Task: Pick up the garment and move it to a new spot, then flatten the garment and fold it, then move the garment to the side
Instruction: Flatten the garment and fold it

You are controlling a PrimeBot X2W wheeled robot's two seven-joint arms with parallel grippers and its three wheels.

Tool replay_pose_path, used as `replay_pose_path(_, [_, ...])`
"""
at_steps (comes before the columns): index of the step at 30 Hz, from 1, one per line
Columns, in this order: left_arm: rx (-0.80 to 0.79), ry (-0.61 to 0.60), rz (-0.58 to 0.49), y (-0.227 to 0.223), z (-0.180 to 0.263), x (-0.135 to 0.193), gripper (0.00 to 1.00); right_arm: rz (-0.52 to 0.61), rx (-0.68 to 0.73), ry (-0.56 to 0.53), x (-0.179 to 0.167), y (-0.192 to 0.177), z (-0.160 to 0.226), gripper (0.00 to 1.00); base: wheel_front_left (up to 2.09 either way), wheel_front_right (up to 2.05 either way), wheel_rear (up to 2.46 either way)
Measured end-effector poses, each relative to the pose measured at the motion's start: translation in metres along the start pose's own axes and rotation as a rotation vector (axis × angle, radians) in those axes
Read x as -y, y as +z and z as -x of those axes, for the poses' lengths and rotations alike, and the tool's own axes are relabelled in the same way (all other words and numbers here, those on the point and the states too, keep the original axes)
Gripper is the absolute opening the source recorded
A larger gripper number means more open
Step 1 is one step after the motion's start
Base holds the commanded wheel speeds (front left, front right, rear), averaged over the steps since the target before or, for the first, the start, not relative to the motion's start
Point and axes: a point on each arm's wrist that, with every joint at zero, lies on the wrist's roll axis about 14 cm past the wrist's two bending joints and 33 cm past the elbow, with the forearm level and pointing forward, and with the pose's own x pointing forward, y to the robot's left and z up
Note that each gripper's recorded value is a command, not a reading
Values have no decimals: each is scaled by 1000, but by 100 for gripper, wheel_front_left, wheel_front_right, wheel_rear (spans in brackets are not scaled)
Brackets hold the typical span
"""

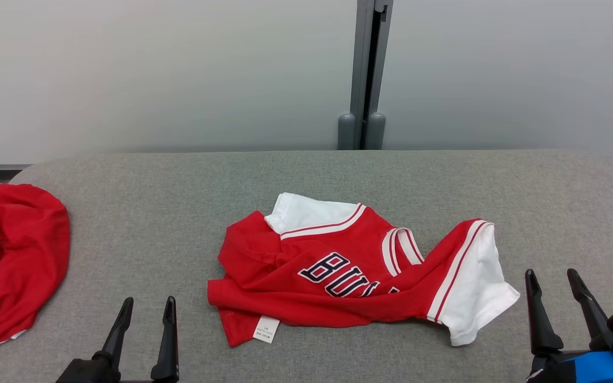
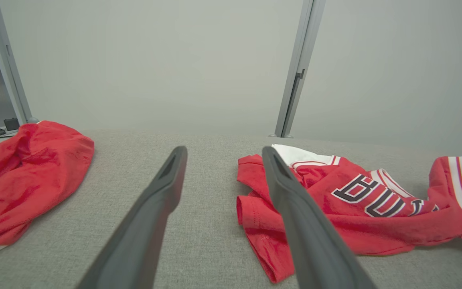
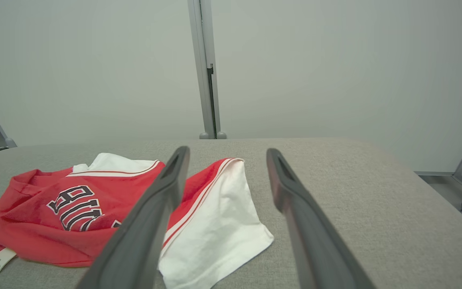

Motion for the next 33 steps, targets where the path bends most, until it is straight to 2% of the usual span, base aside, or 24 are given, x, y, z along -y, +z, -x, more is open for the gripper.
replay_pose_path(10, [-63, -16, 19, -13, 2, 8, 100, -6, -60, 11, -4, -11, 1, 100, 0, 0, 0])
replay_pose_path(19, [-322, -67, 57, -60, -10, 29, 100, 63, -281, 1, 0, -44, -2, 100, 0, 0, 0])
replay_pose_path(22, [-450, -65, 65, -84, -15, 31, 100, 67, -311, -9, 3, -46, -9, 100, 0, 0, 0])
replay_pose_path(28, [-609, -66, 73, -114, -27, 38, 100, 78, -416, -61, 21, -67, -17, 100, 0, 0, 0])
replay_pose_path(33, [-669, -30, 42, -126, -36, 29, 100, 90, -454, -74, 26, -75, -33, 100, 0, 0, 0])
